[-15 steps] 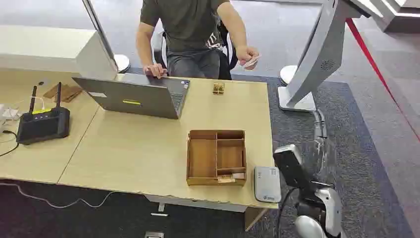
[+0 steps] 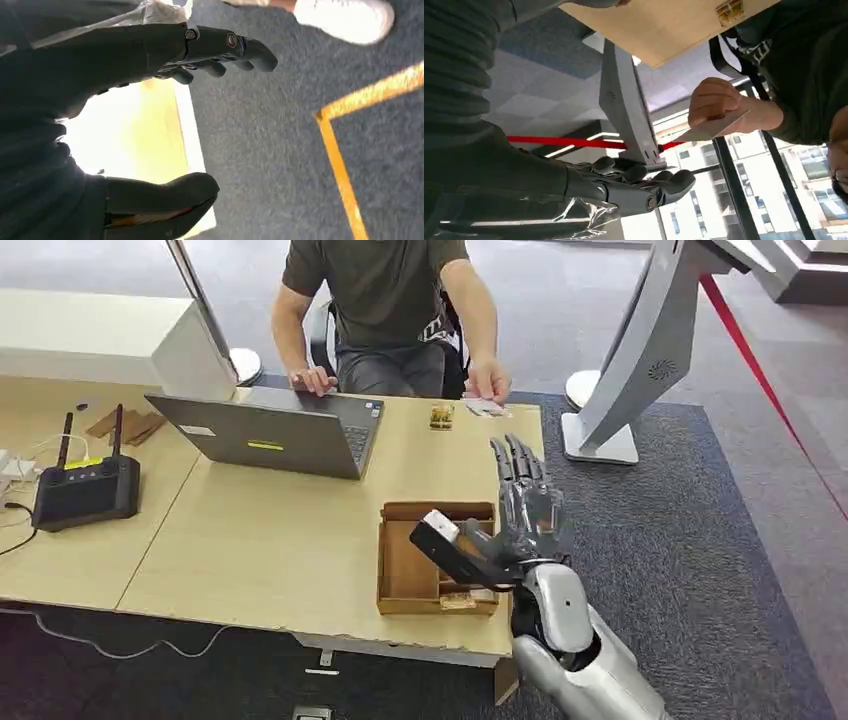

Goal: Pass the card to the sensor for recognition and then transmit it.

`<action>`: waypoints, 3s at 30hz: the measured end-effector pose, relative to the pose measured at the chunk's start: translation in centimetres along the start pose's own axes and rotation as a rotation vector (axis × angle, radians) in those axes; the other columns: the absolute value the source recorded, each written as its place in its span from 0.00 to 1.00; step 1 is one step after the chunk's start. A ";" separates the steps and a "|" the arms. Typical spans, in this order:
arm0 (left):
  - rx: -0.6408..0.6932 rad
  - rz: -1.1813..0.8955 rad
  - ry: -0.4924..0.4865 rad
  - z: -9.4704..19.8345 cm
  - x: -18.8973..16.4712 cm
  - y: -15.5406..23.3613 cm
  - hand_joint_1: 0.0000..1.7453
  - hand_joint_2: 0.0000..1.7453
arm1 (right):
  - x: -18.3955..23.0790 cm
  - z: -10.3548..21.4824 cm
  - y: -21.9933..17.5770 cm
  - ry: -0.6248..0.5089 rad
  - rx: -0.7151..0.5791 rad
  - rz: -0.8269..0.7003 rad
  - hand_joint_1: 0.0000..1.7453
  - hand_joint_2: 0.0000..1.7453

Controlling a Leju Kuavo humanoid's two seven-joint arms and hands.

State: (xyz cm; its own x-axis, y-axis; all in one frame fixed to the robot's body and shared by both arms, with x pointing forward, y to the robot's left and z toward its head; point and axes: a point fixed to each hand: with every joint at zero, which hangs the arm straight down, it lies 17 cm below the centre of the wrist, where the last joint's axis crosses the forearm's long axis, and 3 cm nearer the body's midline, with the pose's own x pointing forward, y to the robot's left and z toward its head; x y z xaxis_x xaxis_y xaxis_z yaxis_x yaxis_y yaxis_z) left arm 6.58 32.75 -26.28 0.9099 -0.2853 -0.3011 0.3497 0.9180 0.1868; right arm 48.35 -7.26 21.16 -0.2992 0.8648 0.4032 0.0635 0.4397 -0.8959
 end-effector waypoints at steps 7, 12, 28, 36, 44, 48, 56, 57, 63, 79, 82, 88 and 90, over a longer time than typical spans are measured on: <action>-0.024 -0.008 0.015 0.4 0.2 -0.6 0.00 1.00 | -2.7 -1.1 3.4 0.088 0.063 0.196 0.00 1.00; -0.027 -0.006 0.021 0.4 0.2 -0.6 0.00 1.00 | -3.8 -1.3 4.8 0.111 0.092 0.243 0.00 1.00; -0.041 -0.010 0.025 0.5 0.0 -1.0 0.00 1.00 | -4.6 -2.5 1.7 0.153 -0.061 0.352 0.00 1.00; -0.038 -0.020 0.026 0.6 0.2 -1.0 0.00 1.00 | -4.1 -2.8 0.6 0.136 -0.120 0.364 0.00 1.00; -0.038 -0.023 0.029 0.8 0.5 -1.1 0.00 1.00 | -4.0 -2.8 0.7 0.137 -0.104 0.373 0.00 1.00; -0.038 -0.023 0.028 0.8 0.5 -1.1 0.00 1.00 | -3.9 -2.8 0.8 0.138 -0.101 0.369 0.00 1.00; -0.040 -0.023 0.026 0.9 0.7 -1.2 0.00 1.00 | -3.9 -2.8 0.8 0.137 -0.101 0.368 0.00 1.00; -0.040 -0.023 0.026 0.9 0.7 -1.3 0.00 1.00 | -3.9 -2.8 0.8 0.137 -0.101 0.368 0.00 1.00; -0.041 -0.024 0.026 0.9 0.7 -1.3 0.00 1.00 | -3.9 -2.8 0.8 0.137 -0.101 0.368 0.00 1.00; -0.041 -0.024 0.026 0.9 0.7 -1.4 0.00 1.00 | -3.9 -2.8 0.8 0.137 -0.100 0.368 0.00 1.00; -0.041 -0.024 0.026 0.9 0.7 -1.4 0.00 1.00 | -3.9 -2.8 0.8 0.138 -0.100 0.368 0.00 1.00; -0.041 -0.024 0.026 0.9 0.7 -1.4 0.00 1.00 | -3.9 -2.8 0.8 0.138 -0.100 0.368 0.00 1.00; -0.041 -0.025 0.026 0.9 0.7 -1.4 0.00 1.00 | -3.9 -2.8 0.8 0.138 -0.101 0.368 0.00 1.00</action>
State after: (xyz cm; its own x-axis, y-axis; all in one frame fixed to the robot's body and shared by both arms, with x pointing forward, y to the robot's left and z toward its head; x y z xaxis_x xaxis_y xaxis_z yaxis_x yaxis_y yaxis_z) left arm 6.95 31.04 -25.87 0.8949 -0.3016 -0.3290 0.3623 0.9213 0.1411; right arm 52.26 -9.56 19.40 -0.1094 0.9903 0.0861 0.2375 0.1101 -0.9651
